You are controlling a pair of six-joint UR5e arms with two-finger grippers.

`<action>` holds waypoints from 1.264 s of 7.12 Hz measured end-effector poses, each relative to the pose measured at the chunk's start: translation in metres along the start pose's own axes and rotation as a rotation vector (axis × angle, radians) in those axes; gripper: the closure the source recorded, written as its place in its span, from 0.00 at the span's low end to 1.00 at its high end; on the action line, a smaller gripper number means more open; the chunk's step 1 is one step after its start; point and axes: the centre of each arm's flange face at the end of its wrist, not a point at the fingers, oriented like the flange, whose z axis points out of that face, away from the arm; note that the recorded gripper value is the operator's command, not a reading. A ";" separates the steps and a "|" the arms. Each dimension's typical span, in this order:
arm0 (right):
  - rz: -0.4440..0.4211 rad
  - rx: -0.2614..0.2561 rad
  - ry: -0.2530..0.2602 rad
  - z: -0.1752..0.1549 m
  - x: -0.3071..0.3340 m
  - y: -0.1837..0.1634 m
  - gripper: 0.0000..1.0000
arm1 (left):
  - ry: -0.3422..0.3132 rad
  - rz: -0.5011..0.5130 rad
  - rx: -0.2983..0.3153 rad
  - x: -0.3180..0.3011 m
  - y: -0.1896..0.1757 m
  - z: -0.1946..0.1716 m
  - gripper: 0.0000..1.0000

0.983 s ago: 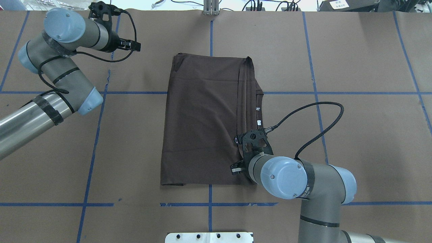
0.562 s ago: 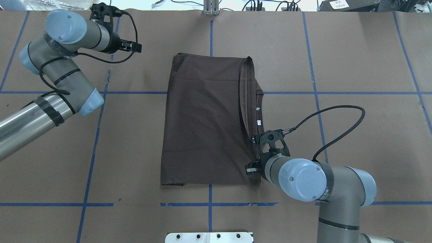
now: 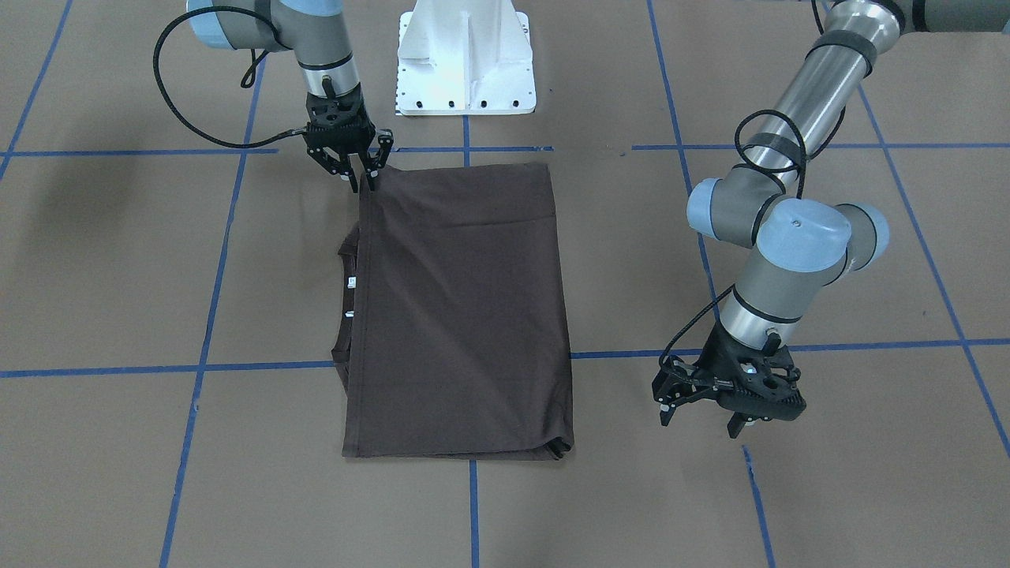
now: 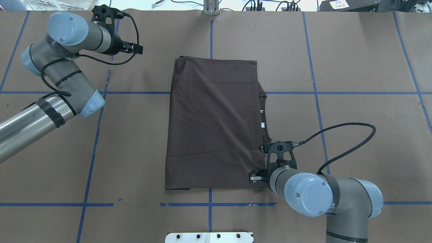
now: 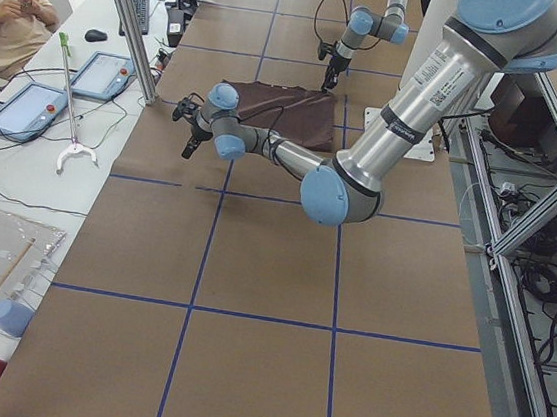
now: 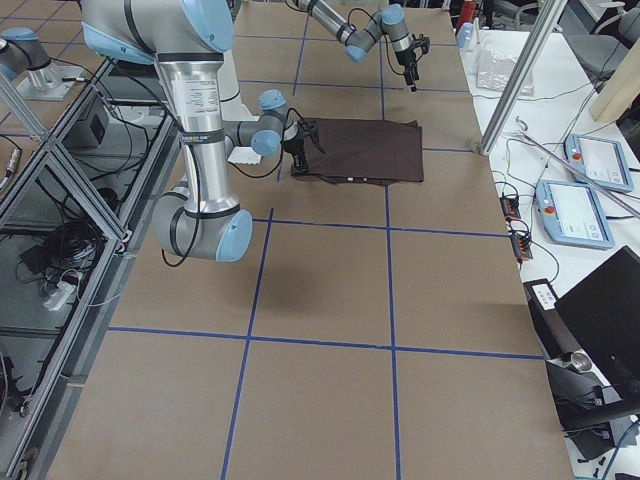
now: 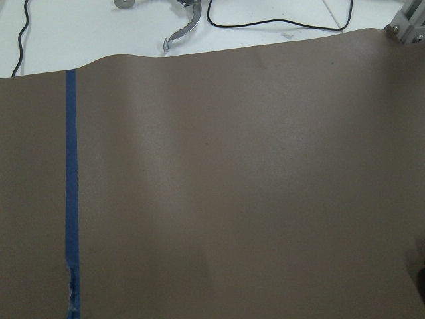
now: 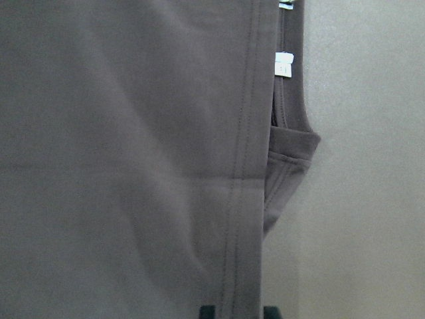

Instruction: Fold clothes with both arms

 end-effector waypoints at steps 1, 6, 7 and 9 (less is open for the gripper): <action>0.024 0.001 -0.034 -0.011 0.002 -0.015 0.00 | 0.018 -0.002 0.005 0.009 0.001 -0.008 0.00; 0.214 0.015 -0.232 -0.070 0.044 -0.062 0.00 | 0.270 -0.351 -0.104 0.123 0.172 -0.110 0.32; 0.232 0.019 -0.239 -0.074 0.044 -0.063 0.00 | 0.275 -0.460 -0.130 0.143 0.219 -0.121 0.36; 0.243 0.027 -0.241 -0.076 0.045 -0.066 0.00 | 0.261 -0.625 -0.160 0.181 0.290 -0.122 0.36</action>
